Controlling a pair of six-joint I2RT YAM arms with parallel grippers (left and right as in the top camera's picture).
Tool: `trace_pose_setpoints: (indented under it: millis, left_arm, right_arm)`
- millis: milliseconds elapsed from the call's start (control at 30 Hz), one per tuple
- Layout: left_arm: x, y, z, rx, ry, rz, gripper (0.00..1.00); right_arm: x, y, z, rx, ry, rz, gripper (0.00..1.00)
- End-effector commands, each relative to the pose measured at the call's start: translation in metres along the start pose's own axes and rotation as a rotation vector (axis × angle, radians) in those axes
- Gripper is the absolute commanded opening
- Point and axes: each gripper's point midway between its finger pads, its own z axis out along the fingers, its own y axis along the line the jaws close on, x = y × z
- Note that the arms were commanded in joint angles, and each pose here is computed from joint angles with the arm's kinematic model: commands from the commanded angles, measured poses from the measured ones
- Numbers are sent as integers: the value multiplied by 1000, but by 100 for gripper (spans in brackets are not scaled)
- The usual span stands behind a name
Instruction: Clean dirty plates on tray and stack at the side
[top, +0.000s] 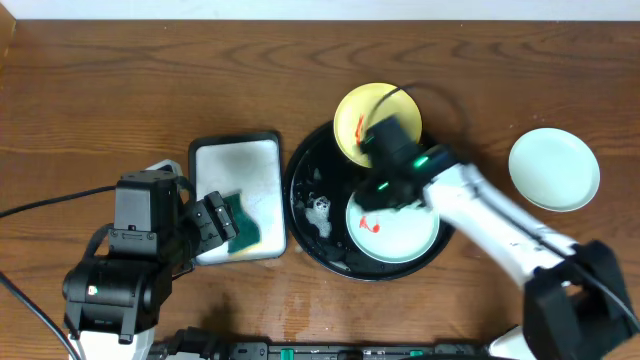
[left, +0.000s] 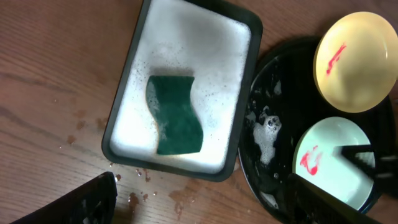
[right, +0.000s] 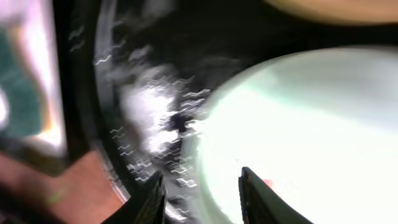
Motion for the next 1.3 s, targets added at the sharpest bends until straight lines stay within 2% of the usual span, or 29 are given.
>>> trace_pose_setpoints:
  millis: [0, 133, 333, 533, 633, 667, 700, 767, 1067, 1167, 1267]
  left_arm:
    - [-4, 0, -4, -3, -16, 3, 86]
    - [-4, 0, -4, -3, -16, 3, 86]
    - [-7, -1, -4, -1, -29, 3, 86]
    - [-10, -2, -4, 5, -39, 3, 86]
    - [-10, -2, -4, 6, -39, 3, 86]
    - [-9, -2, -4, 5, -38, 3, 86]
    - [-9, -2, -4, 5, -38, 3, 86]
    - [-10, -2, -5, 6, -40, 3, 86]
    - [-9, -3, -3, 9, -28, 4, 86]
    - [-4, -1, 3, -13, 10, 3, 86]
    - [0, 2, 16, -46, 70, 2, 86]
  right_arm:
    - [-23, -54, -35, 89, -58, -12, 37]
    - [4, -106, -40, 134, 43, 97, 36]
    - [50, -122, -15, 83, 149, 121, 35]
    - [59, -138, 10, 149, 109, 167, 36]
    - [57, -153, 16, 216, 63, 188, 31]
    - [55, -154, 18, 214, 46, 183, 28]
    - [53, -154, 20, 211, 32, 180, 14]
    - [49, -149, 21, 188, 17, 171, 1]
    - [44, -88, 25, -44, 39, 128, 1]
    - [44, -78, 28, -37, 35, 83, 1]
    - [43, -88, 31, 79, 16, 111, 1]
